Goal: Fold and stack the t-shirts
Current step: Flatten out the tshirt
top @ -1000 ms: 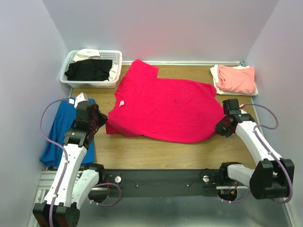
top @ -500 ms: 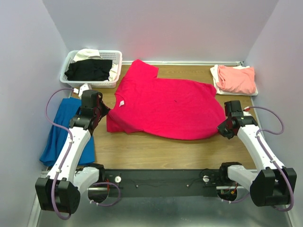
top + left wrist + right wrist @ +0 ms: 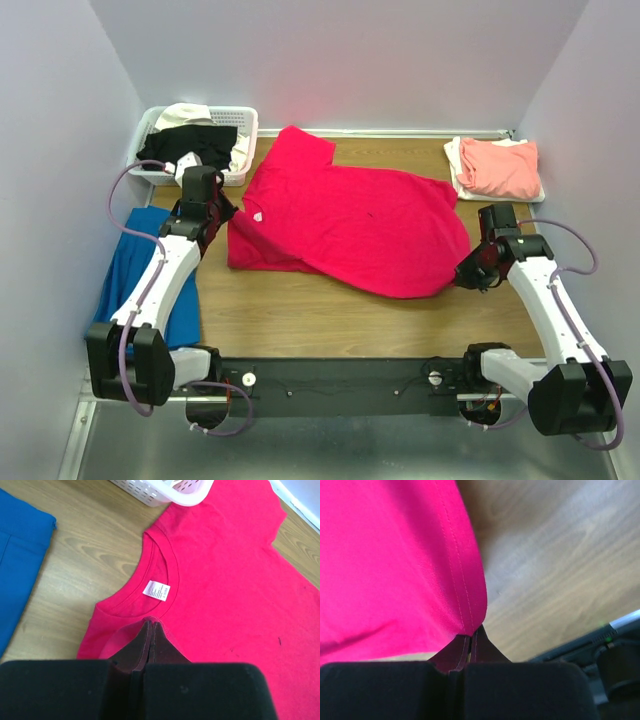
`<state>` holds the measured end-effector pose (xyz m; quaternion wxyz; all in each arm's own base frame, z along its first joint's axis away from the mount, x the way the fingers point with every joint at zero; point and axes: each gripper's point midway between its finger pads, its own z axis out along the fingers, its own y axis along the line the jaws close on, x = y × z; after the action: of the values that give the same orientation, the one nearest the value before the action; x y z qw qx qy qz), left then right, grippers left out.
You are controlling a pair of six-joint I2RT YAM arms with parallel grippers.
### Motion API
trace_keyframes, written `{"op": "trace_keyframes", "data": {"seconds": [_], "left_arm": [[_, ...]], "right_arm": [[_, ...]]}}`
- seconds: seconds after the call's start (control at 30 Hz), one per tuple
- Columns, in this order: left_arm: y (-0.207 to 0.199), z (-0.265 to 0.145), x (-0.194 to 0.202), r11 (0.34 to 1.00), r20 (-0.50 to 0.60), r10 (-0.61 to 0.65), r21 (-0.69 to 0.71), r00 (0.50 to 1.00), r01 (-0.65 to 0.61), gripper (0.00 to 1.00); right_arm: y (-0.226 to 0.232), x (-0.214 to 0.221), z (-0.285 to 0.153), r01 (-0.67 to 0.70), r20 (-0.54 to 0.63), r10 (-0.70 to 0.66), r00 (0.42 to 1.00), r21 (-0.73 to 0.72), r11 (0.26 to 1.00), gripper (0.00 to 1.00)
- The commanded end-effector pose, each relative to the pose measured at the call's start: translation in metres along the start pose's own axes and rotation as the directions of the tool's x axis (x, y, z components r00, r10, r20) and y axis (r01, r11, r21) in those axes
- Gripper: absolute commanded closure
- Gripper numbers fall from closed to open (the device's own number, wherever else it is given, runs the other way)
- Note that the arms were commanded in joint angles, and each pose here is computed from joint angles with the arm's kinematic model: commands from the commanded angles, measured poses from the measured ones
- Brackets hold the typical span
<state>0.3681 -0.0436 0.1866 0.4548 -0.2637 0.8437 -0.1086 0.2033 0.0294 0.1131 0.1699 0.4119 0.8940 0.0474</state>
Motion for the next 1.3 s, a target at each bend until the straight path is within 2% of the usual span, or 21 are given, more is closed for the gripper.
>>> {"op": "trace_keyframes", "data": {"seconds": [0.0,0.3,0.37,0.53,0.67,0.83,1.0,1.27], "left_arm": [[-0.005,0.01,-0.012,1.0,0.05,0.017,-0.006,0.999,-0.017,1.0],[-0.005,0.006,-0.023,1.0,0.089,0.015,-0.017,0.996,-0.013,1.0],[-0.005,0.005,-0.023,1.0,0.088,0.02,-0.021,0.996,-0.018,1.0],[-0.009,0.002,-0.031,0.999,0.101,0.031,-0.016,0.994,-0.03,1.0],[-0.011,-0.002,-0.039,0.999,0.118,0.035,-0.017,0.992,-0.033,1.0],[-0.011,-0.006,-0.042,0.999,0.128,0.038,-0.019,0.991,-0.036,1.0],[-0.011,-0.008,-0.041,0.999,0.127,0.043,-0.014,0.991,-0.042,1.0],[-0.034,-0.007,-0.055,0.995,0.166,0.053,0.076,0.985,-0.066,1.0]], "right_arm": [[-0.024,0.032,-0.001,0.046,-0.161,-0.031,0.986,0.093,0.995,0.99],[-0.04,0.022,-0.015,0.12,-0.131,-0.099,0.986,0.166,0.979,0.99],[-0.041,0.027,-0.016,0.193,-0.166,-0.169,0.971,0.137,0.972,0.99],[-0.064,0.053,-0.018,0.336,-0.344,-0.269,0.9,0.151,0.93,0.99],[-0.064,0.052,-0.024,0.335,-0.354,-0.262,0.898,0.162,0.928,0.99],[-0.044,0.027,-0.037,0.298,-0.255,-0.254,0.933,0.152,0.943,0.99],[-0.031,0.023,-0.044,0.279,-0.23,-0.25,0.941,0.104,0.955,0.99],[-0.024,0.024,-0.037,0.206,-0.198,-0.186,0.962,0.083,0.975,0.99]]}}
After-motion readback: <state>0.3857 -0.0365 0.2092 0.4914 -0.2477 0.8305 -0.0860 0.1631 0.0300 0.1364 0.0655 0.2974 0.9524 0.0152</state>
